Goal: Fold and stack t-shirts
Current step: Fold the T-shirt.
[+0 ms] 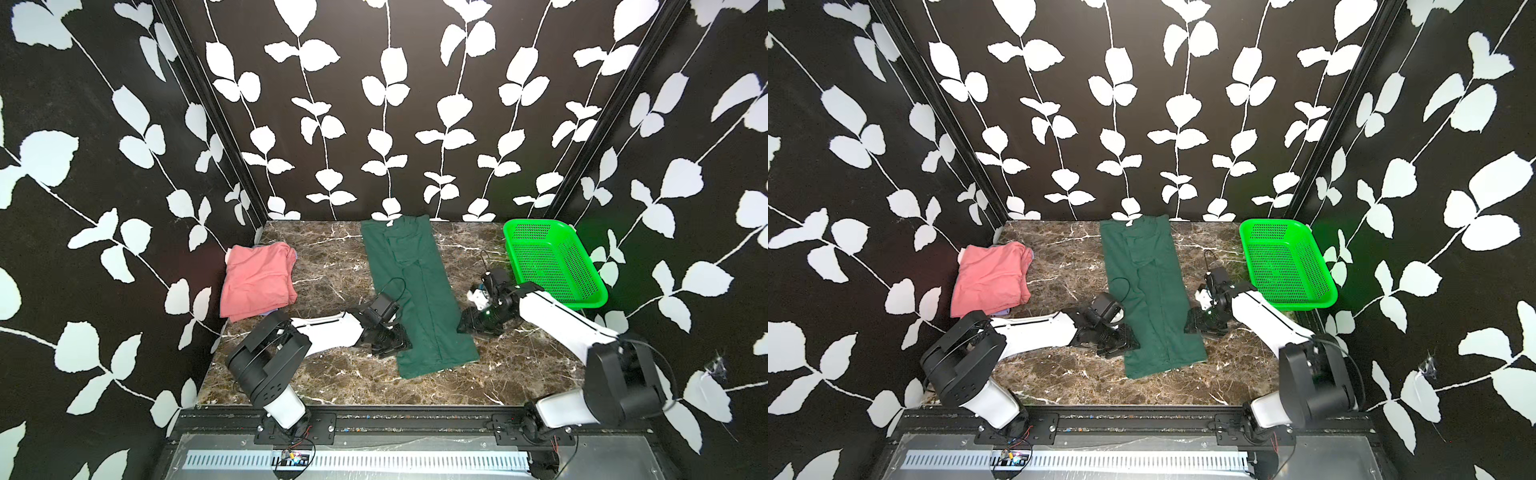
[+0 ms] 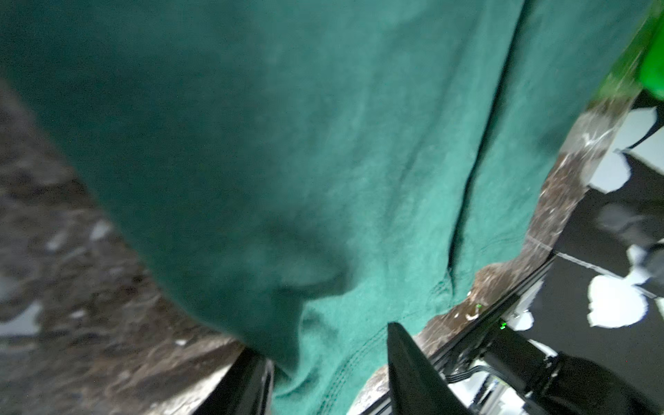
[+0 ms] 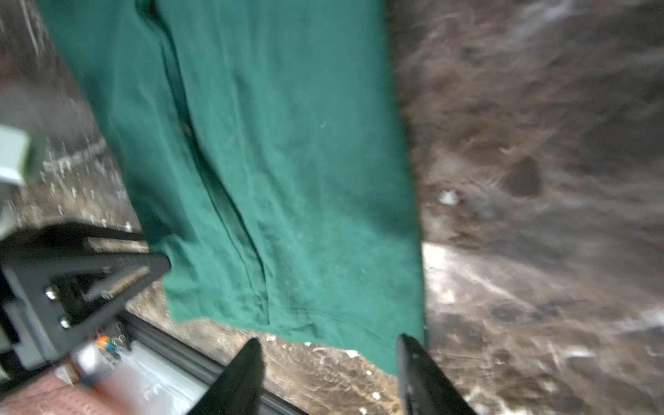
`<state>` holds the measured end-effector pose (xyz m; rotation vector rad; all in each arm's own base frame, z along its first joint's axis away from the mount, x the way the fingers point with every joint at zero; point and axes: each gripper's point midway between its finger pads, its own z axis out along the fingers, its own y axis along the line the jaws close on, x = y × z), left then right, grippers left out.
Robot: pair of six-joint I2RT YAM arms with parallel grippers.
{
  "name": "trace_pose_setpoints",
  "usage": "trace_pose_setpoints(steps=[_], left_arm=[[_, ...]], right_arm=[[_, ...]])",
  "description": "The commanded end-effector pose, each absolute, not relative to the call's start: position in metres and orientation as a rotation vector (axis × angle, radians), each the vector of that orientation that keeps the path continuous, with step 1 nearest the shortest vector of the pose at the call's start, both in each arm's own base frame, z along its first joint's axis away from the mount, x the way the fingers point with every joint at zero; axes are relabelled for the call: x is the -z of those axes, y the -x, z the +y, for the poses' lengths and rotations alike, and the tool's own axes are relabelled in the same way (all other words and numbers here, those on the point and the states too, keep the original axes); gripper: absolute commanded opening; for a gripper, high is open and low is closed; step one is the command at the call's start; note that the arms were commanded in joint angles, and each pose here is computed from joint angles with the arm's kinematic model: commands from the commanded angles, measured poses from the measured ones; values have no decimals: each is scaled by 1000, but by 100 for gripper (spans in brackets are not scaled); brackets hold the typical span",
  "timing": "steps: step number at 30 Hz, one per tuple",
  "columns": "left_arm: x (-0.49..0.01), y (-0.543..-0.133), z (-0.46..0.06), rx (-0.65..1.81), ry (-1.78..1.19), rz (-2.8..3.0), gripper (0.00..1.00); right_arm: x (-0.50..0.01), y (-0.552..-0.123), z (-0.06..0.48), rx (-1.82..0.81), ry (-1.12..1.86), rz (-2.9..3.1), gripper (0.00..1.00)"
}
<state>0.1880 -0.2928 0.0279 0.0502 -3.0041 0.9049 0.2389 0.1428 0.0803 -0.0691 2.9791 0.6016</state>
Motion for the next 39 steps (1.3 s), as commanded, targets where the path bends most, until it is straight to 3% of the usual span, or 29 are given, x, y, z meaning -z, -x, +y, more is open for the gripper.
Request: trace_pose_setpoints(steps=[1,9,15,19,26,39], left_arm=[[-12,-166,-273,-755,4,-2991,52],[-12,-139,-242,-739,-56,-2996,52],[-17,-128,-233,-821,-113,-2990,54],[-14,-127,-239,-845,-110,-2971,54],[-2,-125,-259,-943,-146,-2923,56],[3,-102,-284,-844,-36,-2880,54]], right_arm=[[-73,-221,117,-408,-6,3027,73],[-58,-185,100,-361,-54,3071,76],[-41,-185,104,-402,-74,3039,74],[-38,-195,107,-410,-46,3017,68],[-38,-216,122,-494,34,2971,68],[-13,-204,127,-553,-23,3087,59]])
